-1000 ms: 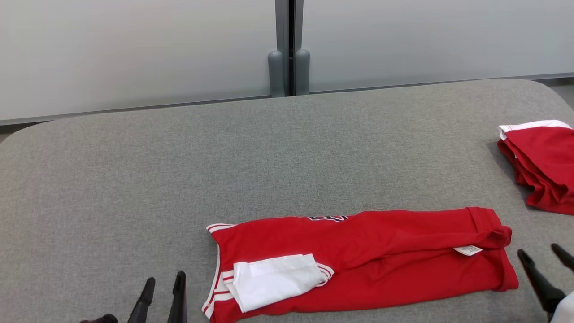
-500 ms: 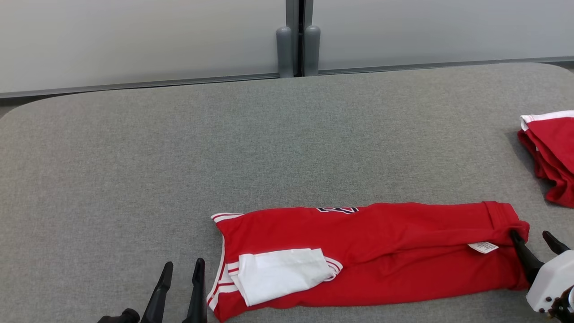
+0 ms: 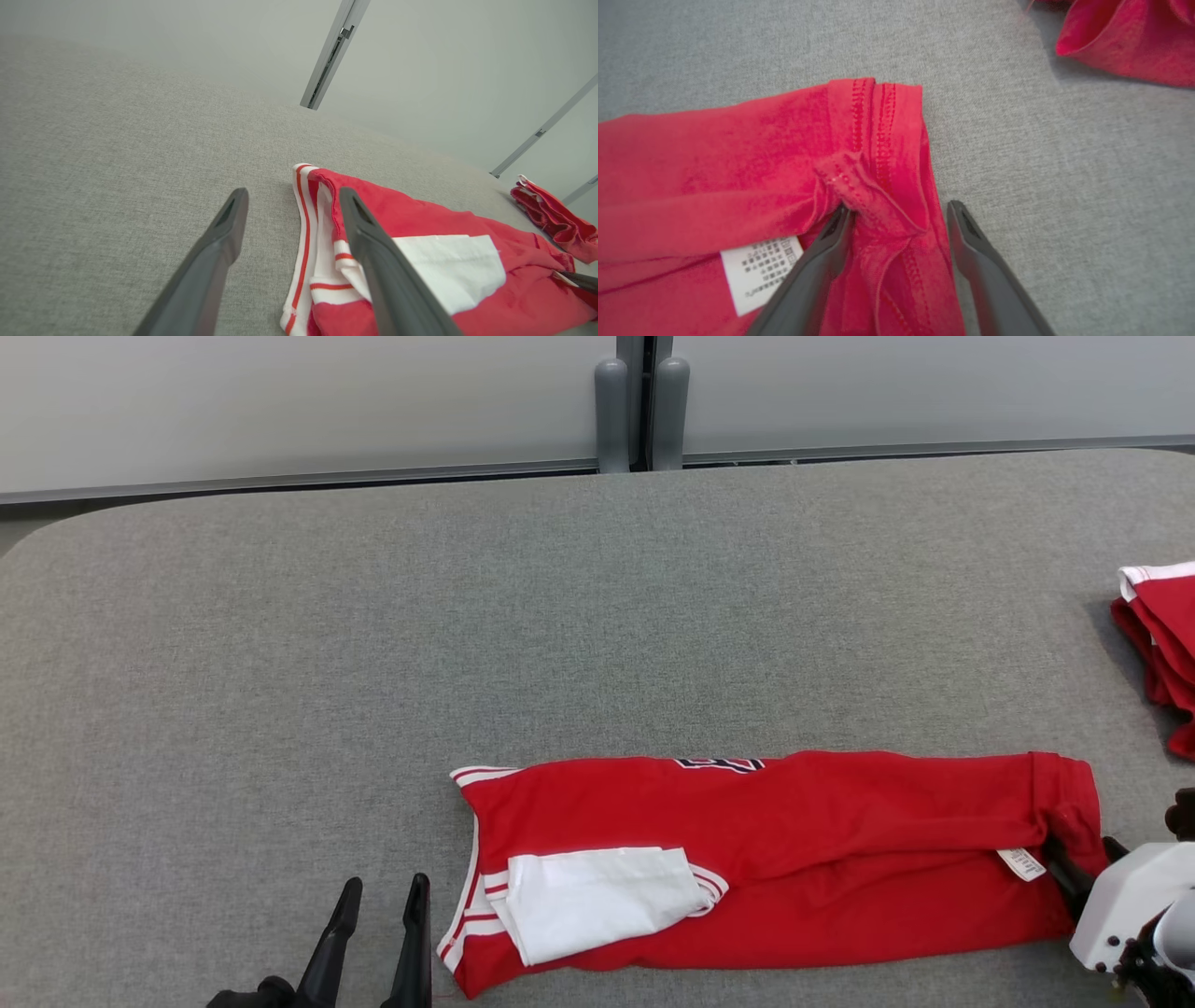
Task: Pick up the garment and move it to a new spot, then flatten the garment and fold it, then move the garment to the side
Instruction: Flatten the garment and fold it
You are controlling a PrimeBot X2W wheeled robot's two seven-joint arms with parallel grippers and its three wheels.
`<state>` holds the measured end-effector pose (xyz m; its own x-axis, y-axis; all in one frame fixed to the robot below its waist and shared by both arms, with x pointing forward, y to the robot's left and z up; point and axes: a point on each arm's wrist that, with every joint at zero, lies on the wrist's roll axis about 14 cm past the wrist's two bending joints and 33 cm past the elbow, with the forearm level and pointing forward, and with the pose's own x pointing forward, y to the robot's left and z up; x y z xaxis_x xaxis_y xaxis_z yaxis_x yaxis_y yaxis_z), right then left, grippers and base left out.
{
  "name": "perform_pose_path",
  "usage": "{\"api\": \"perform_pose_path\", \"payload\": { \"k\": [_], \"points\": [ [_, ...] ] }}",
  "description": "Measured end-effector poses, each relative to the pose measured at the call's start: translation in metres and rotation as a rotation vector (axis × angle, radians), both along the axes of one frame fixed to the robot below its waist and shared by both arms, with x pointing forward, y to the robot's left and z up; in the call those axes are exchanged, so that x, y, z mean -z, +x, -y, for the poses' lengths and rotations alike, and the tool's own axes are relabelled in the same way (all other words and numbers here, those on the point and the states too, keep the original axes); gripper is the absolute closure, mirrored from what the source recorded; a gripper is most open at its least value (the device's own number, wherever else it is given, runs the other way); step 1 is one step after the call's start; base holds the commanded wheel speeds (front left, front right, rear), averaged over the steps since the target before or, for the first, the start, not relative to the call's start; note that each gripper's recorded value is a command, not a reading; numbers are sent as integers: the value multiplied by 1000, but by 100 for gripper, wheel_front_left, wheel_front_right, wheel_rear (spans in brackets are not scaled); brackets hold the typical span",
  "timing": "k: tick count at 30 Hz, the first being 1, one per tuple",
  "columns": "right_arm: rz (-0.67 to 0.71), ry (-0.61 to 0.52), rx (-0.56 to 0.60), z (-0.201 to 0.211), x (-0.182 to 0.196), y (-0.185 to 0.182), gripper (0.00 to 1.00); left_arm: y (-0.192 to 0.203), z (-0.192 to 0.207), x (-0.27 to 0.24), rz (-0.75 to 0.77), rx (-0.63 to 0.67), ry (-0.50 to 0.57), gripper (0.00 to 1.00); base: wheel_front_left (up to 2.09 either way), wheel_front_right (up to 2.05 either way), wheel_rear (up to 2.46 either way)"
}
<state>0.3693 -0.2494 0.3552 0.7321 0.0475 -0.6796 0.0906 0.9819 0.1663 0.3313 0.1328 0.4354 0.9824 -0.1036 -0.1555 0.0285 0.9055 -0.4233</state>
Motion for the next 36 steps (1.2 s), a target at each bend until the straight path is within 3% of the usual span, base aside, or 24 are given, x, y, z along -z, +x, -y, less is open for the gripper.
{"api": "perform_pose_path", "payload": {
  "k": [2,3,4,7,12,15,23,27,36],
  "points": [
    [-13,28,-17,-9,1,3,0,1,-1,0,1,1,0,0,0,0,0],
    [-16,42,-27,-13,0,6,30,1,-1,0,3,-1,0,0,0,0,0],
    [-18,54,-39,-17,0,7,100,2,-2,0,5,-3,2,0,0,0,0],
    [-21,88,-44,-18,-3,10,100,3,-3,-2,11,-2,-1,0,0,0,0],
    [-4,48,-26,11,-15,12,100,0,-6,-3,15,-15,-8,0,0,0,0],
    [36,-31,29,63,-41,15,100,-5,-12,-6,21,-42,-13,0,0,0,0],
    [83,-119,62,114,-82,10,100,-13,-19,-10,31,-67,-16,0,0,0,0],
    [150,-112,-64,80,-103,16,100,-18,-22,-11,33,-84,-29,0,0,0,0],
    [235,95,-441,-86,-118,3,100,-20,-8,-7,18,-39,-27,0,0,0,0]
  ]
}}
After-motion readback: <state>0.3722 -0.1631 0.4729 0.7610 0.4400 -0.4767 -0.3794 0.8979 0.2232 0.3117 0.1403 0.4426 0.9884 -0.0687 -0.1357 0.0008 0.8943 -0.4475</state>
